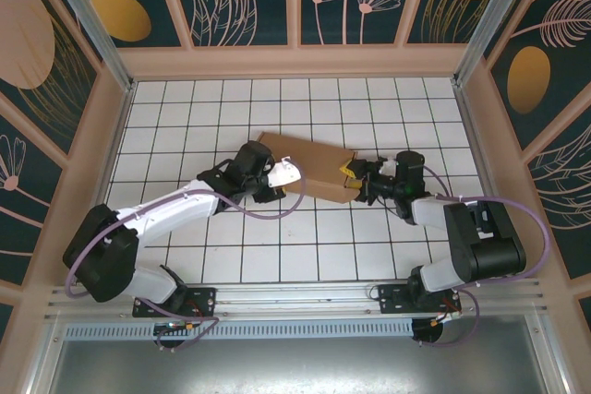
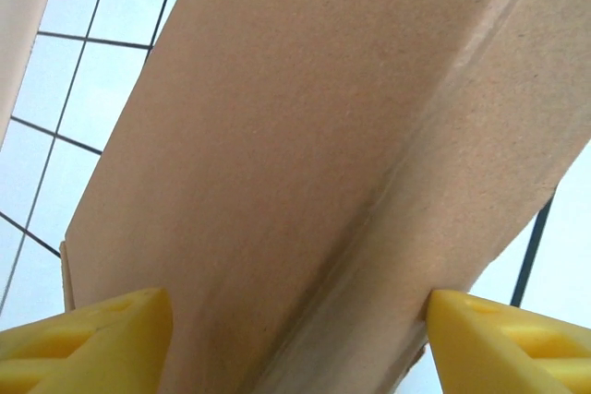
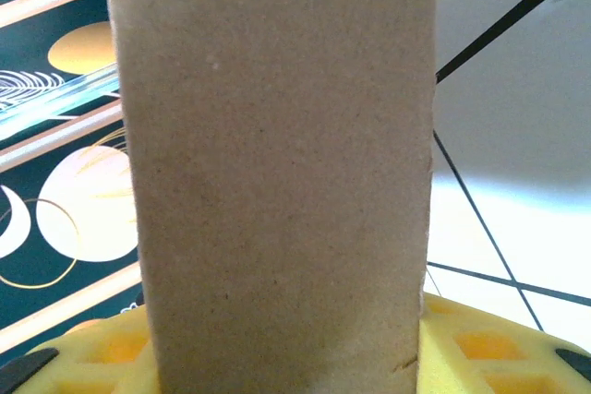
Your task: Fold the paper box
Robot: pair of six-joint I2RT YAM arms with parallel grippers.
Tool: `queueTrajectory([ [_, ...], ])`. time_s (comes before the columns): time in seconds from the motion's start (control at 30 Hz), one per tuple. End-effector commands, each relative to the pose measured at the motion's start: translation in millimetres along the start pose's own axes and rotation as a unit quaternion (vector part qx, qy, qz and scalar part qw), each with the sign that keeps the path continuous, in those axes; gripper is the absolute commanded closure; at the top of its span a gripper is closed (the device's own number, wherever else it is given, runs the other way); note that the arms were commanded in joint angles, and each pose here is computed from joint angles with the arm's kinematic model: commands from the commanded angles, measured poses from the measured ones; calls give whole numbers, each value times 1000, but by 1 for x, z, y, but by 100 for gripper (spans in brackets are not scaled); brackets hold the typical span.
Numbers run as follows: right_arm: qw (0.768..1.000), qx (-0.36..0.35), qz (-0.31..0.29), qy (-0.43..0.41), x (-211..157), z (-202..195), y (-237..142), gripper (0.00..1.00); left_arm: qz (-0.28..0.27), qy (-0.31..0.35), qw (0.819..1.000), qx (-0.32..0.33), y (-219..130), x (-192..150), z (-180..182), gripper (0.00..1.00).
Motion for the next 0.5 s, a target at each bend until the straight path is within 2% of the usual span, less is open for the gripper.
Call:
queueTrajectory([
  [0.0, 999, 41, 28, -15, -13, 20, 1, 56, 3, 53, 999, 1, 6, 10, 4, 27],
  [0.2, 997, 59, 40, -1, -20, 24, -2, 57, 18, 100, 995, -18, 15, 7, -2, 28],
  [0.23, 997, 61, 42, 1, -21, 25, -2, 57, 10, 106, 994, -11, 12, 16, 5, 28],
  [0.47, 995, 77, 55, 15, -27, 29, -4, 57, 29, 151, 988, -26, 11, 8, 0, 30],
])
Point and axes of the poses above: each hand's point on the last joint's axis, 136 mm out from that joint toward the fingers, its own y axis out along the fingers, its own z axis along the line the jaws close on, x = y × z, the point moved 3 cm from there along -y, back along the fingers, and after that the axes turned 1 degree about y, right-handed, at the moved point
